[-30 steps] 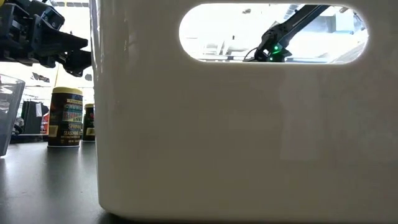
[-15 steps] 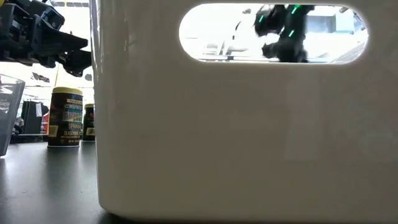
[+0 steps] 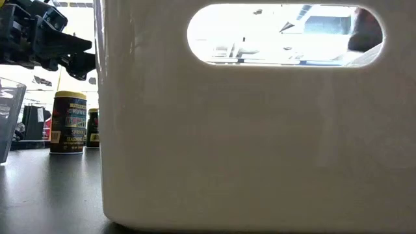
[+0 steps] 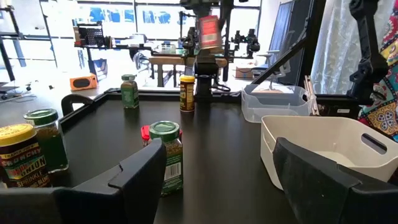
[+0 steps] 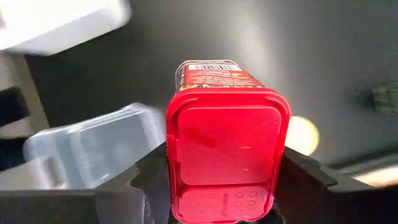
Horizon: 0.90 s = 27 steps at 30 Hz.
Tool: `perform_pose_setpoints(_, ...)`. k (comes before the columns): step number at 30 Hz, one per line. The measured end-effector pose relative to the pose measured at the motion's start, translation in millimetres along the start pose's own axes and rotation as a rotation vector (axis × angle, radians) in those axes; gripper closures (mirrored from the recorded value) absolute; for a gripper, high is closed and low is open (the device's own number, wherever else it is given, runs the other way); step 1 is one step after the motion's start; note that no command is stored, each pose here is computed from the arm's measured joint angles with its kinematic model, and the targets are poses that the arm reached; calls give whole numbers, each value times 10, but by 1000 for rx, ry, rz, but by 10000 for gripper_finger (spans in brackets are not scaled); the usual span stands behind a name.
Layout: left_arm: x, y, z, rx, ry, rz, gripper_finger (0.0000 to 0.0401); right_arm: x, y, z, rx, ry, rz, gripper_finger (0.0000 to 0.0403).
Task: Sort spices by type
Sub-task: Put the top right red seasoning can into the transparent bin
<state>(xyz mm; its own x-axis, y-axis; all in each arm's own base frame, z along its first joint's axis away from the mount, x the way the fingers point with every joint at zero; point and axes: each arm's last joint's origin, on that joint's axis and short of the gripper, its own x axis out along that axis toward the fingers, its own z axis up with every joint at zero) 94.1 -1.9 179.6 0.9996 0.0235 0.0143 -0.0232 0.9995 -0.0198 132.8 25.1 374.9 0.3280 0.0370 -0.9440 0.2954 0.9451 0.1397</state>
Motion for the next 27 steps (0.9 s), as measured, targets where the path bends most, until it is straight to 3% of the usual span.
perform_pose_setpoints(20,0,0,1,0,0,0,120,382,1163,-504,-246,165,-8,162)
perform_pose_setpoints(27,0,0,1,0,-1,0,120,648,1566,-622,-226,171,6,162)
